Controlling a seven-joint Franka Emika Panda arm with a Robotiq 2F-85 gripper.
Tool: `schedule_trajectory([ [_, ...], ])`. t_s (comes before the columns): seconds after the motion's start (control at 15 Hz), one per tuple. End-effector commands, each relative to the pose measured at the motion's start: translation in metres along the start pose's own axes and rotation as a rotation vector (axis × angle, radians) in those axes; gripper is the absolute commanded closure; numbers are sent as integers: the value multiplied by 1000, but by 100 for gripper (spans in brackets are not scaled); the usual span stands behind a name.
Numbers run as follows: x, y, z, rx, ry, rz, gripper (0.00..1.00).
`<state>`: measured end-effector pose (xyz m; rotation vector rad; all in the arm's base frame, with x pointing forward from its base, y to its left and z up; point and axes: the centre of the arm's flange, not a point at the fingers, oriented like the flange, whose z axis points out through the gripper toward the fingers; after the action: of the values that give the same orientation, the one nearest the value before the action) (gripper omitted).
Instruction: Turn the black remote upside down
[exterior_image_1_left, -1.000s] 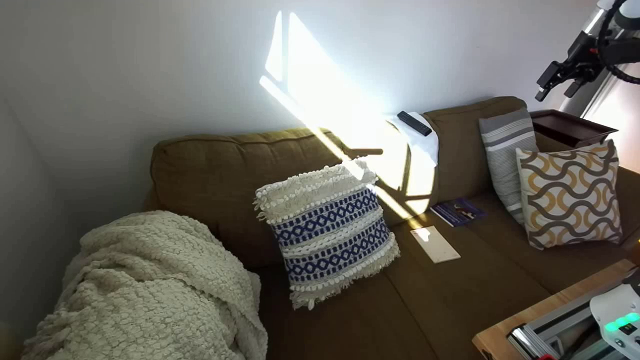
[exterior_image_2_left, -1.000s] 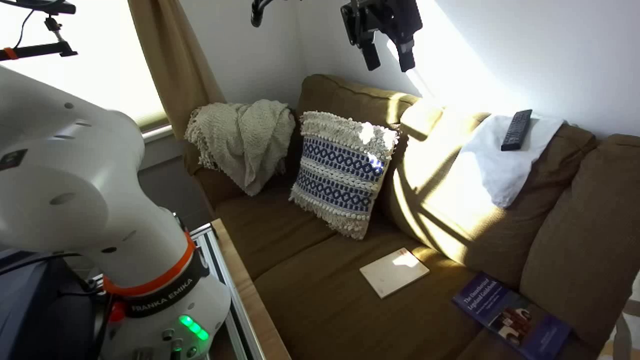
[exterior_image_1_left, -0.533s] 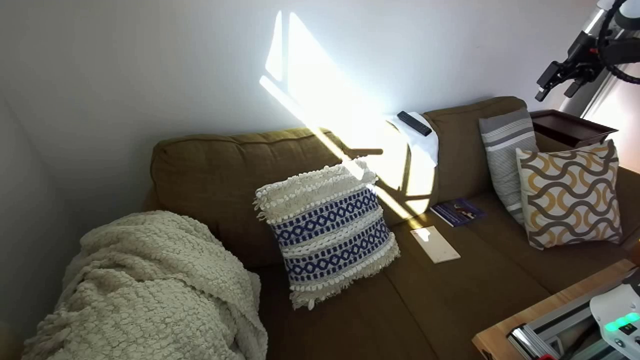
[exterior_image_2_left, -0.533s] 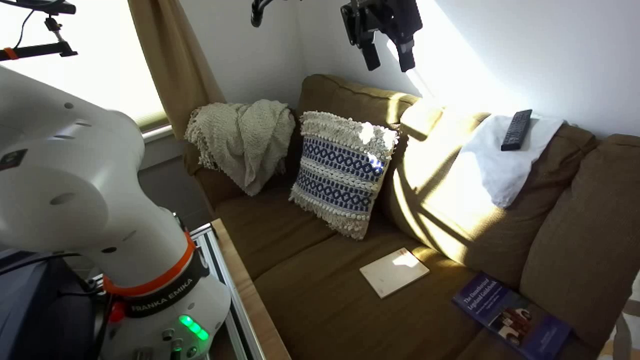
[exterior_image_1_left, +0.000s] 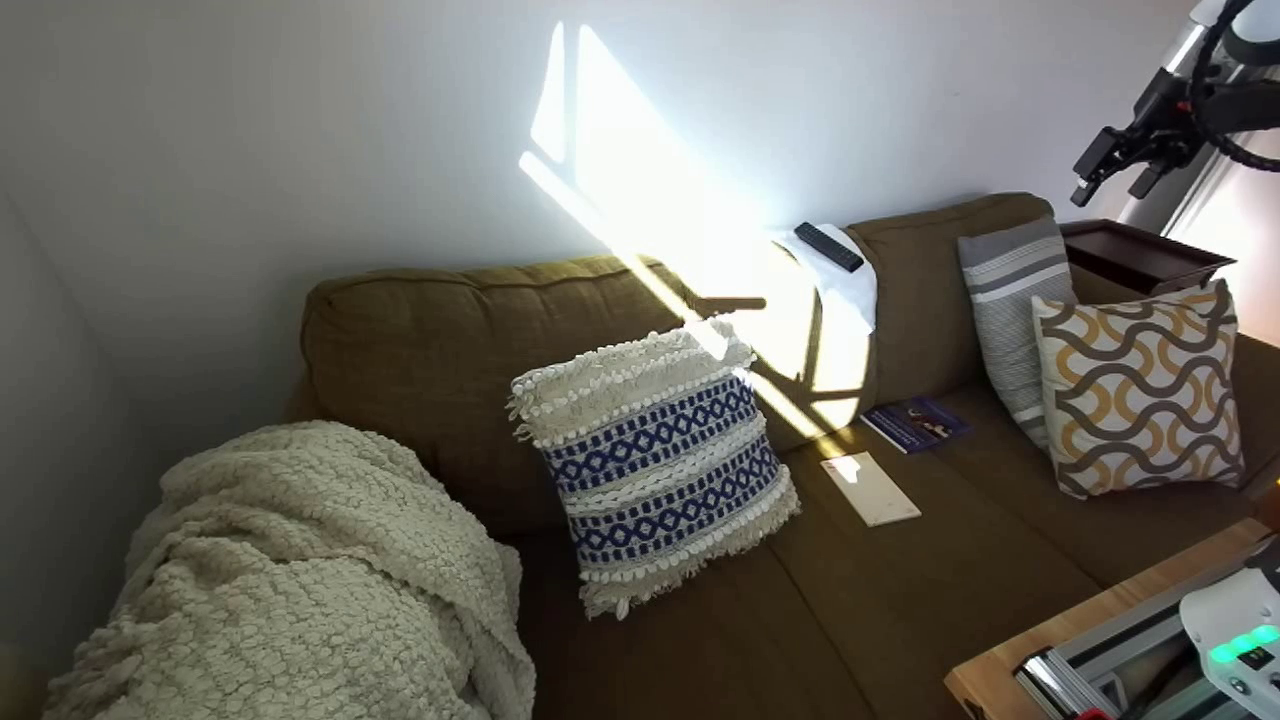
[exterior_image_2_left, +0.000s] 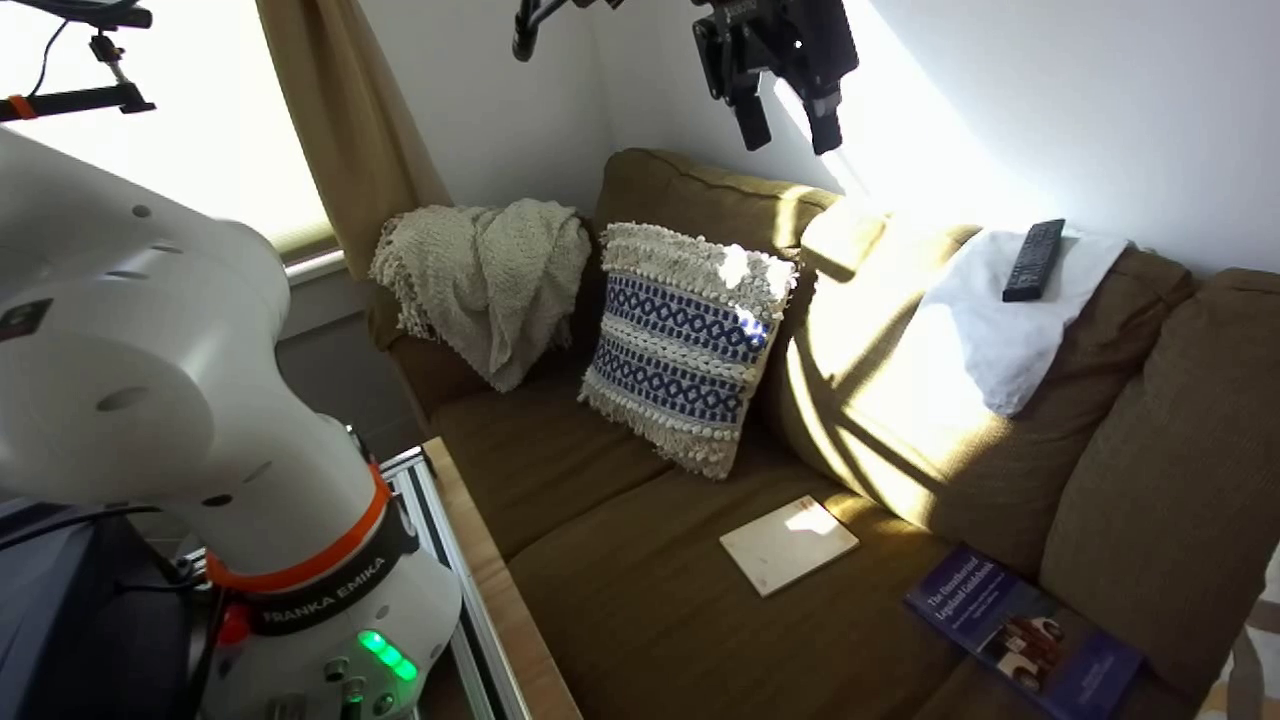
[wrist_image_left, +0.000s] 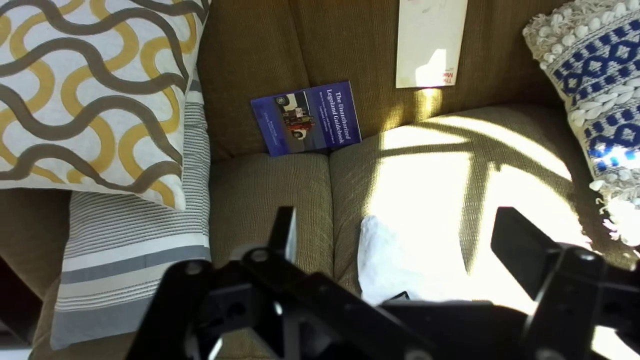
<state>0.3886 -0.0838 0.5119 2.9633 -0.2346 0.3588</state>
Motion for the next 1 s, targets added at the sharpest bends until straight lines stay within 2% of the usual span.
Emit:
schedule_trajectory([
  [0.0, 36, 39, 38, 7, 2, 12, 0],
  [0.13, 49, 56, 54, 25, 69, -13, 0],
  [0.2, 55, 63, 62, 61, 101, -62, 0],
  [0.33, 61, 71, 75, 54, 161, -117, 0],
  [0.4, 62, 74, 79, 58, 160, -139, 0],
  [0.47, 49, 65, 66, 27, 149, -90, 0],
  [0.93, 57, 66, 74, 36, 155, -129, 0],
])
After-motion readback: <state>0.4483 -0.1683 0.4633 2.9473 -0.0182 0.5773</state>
